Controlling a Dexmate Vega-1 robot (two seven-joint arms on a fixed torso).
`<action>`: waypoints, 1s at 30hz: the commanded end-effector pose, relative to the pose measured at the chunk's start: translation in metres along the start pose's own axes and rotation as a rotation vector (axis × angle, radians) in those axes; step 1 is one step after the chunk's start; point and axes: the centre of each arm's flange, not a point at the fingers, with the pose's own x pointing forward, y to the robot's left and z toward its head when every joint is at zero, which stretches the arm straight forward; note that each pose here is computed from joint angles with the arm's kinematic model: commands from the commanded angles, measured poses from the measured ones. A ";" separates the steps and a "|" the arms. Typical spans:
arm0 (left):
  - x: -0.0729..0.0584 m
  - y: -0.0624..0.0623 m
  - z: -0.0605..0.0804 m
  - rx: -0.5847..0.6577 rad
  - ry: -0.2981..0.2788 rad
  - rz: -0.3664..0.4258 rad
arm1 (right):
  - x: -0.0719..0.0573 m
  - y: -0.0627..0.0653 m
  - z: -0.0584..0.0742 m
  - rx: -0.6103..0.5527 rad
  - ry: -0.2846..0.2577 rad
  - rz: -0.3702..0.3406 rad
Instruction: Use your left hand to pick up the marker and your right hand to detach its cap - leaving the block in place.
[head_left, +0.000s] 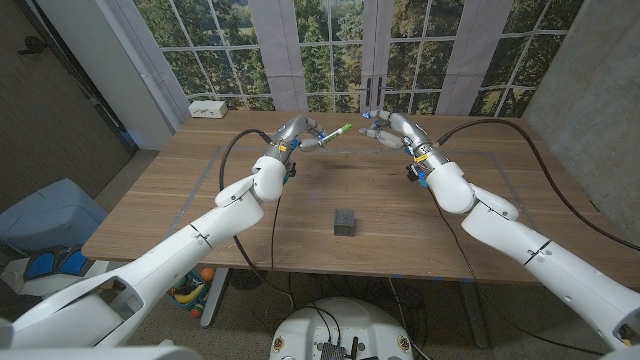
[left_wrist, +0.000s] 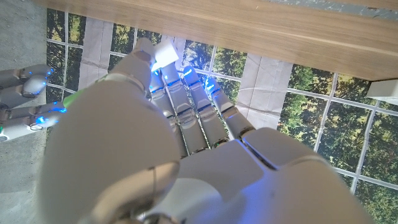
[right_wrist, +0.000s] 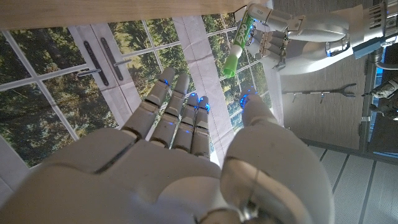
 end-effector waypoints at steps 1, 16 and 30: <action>0.002 -0.002 0.003 -0.017 0.007 -0.023 | 0.005 0.008 0.002 -0.013 0.003 -0.020; 0.001 -0.002 0.004 -0.022 0.022 -0.036 | 0.010 0.016 0.011 -0.026 -0.022 -0.017; 0.000 -0.004 0.006 -0.039 0.020 -0.055 | 0.016 0.022 0.017 -0.046 -0.030 -0.003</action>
